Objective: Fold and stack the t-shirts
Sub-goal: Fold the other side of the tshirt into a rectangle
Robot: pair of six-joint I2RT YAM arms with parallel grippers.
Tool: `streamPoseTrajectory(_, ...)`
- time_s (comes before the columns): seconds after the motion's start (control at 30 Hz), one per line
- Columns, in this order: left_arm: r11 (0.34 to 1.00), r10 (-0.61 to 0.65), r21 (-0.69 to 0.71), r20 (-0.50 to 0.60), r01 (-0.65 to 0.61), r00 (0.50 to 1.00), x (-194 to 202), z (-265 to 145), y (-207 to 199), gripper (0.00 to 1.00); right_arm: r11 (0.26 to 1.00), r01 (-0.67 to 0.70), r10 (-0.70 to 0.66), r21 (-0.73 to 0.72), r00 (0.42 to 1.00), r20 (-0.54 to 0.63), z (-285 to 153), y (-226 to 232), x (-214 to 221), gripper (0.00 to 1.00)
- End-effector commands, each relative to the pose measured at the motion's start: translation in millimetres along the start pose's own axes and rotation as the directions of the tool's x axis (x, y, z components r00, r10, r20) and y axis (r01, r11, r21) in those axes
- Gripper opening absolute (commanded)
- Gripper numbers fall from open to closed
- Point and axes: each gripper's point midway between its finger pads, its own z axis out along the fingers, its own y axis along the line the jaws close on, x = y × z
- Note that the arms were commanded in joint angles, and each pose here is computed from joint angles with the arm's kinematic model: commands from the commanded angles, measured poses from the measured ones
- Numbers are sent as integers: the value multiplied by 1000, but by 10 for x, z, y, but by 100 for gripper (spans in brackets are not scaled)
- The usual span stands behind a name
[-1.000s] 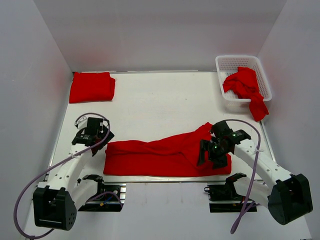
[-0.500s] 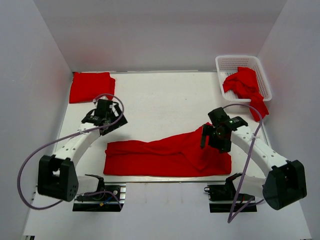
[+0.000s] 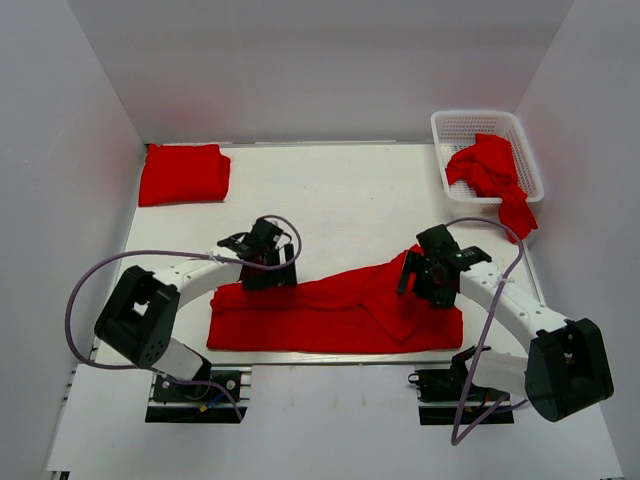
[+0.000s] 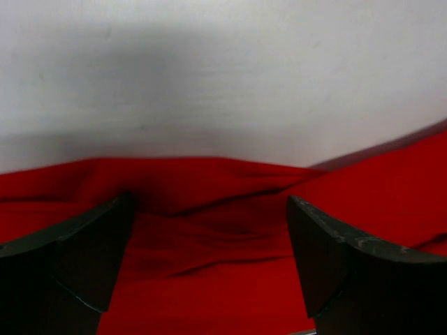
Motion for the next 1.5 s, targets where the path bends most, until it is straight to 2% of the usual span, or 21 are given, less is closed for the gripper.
streamPoseTrajectory(0.0,1000,-25,2,-14,25,1000,120,-23,-12,100,999,-6,7,-48,1000,22,95,119,-91,91)
streamPoseTrajectory(0.2,996,-86,-26,-69,85,994,459,104,128,100,1000,-23,24,-8,999,41,264,56,-118,91)
streamPoseTrajectory(0.4,980,-162,-133,-126,145,979,774,258,380,100,996,-91,90,8,993,76,424,-17,-92,91)
streamPoseTrajectory(0.5,963,-194,-212,-119,166,974,793,313,493,100,993,-119,119,-4,990,82,495,4,-87,91)
streamPoseTrajectory(0.67,898,-248,-391,-67,204,966,659,486,717,100,986,-166,163,20,981,106,621,-22,-130,91)
streamPoseTrajectory(0.73,879,-251,-425,-28,216,968,498,542,735,100,977,-213,211,1,968,137,640,23,-216,91)
streamPoseTrajectory(0.97,853,-261,-468,2,232,965,173,773,698,100,956,-277,293,-99,929,227,748,211,-482,91)
streamPoseTrajectory(1.23,837,-237,-476,130,270,963,-671,953,696,100,971,-212,236,-111,925,297,860,529,-1033,91)
streamPoseTrajectory(1.3,850,-232,-445,164,282,959,-938,932,604,100,969,-216,242,-118,923,301,855,596,-1124,91)
streamPoseTrajectory(1.47,878,-193,-400,209,264,959,-1228,739,508,100,978,-174,204,-114,913,353,688,711,-1401,91)
